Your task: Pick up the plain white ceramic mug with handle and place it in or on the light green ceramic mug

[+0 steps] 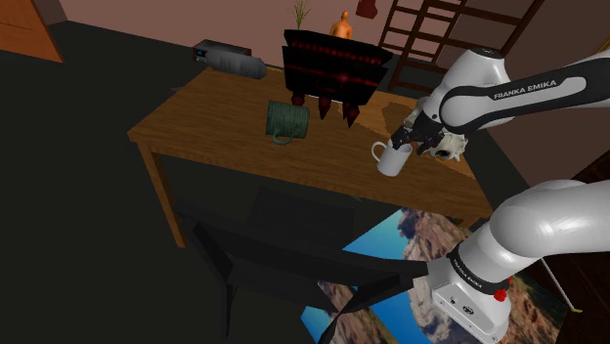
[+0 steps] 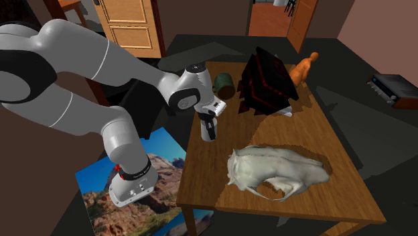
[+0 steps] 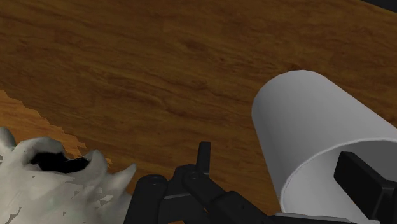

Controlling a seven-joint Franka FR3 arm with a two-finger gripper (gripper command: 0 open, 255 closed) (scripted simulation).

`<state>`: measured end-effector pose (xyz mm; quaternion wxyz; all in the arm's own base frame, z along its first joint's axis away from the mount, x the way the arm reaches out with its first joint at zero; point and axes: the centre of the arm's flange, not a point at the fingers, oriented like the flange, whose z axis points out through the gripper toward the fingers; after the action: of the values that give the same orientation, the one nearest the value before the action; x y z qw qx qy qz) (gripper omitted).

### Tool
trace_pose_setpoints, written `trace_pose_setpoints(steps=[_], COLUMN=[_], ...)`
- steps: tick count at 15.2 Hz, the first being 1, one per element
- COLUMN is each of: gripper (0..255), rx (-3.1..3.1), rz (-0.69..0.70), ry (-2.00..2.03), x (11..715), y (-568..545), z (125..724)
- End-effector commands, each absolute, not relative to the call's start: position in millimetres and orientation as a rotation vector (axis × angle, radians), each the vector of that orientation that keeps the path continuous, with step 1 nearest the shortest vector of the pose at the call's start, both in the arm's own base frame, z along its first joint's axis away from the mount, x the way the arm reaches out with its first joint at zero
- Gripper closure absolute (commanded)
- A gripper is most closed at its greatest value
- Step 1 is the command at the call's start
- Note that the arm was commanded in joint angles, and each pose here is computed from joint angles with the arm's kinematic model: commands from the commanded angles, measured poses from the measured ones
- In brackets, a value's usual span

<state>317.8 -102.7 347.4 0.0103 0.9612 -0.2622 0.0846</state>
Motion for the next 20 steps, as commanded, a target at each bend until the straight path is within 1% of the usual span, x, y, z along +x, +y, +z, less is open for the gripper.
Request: trace_pose_setpoints(steps=[1,4,5,14,20], gripper=[0,0,255,255,255], rx=[3.000,3.000,3.000,3.000,3.000], rz=[0.265,0.264,0.264,0.265,0.265], ry=[-0.818,-0.818,-0.818,-0.818,-0.818], x=[318,318,318,318,318], y=[-103,-103,-103,-103,-103], z=[347,347,347,347,379])
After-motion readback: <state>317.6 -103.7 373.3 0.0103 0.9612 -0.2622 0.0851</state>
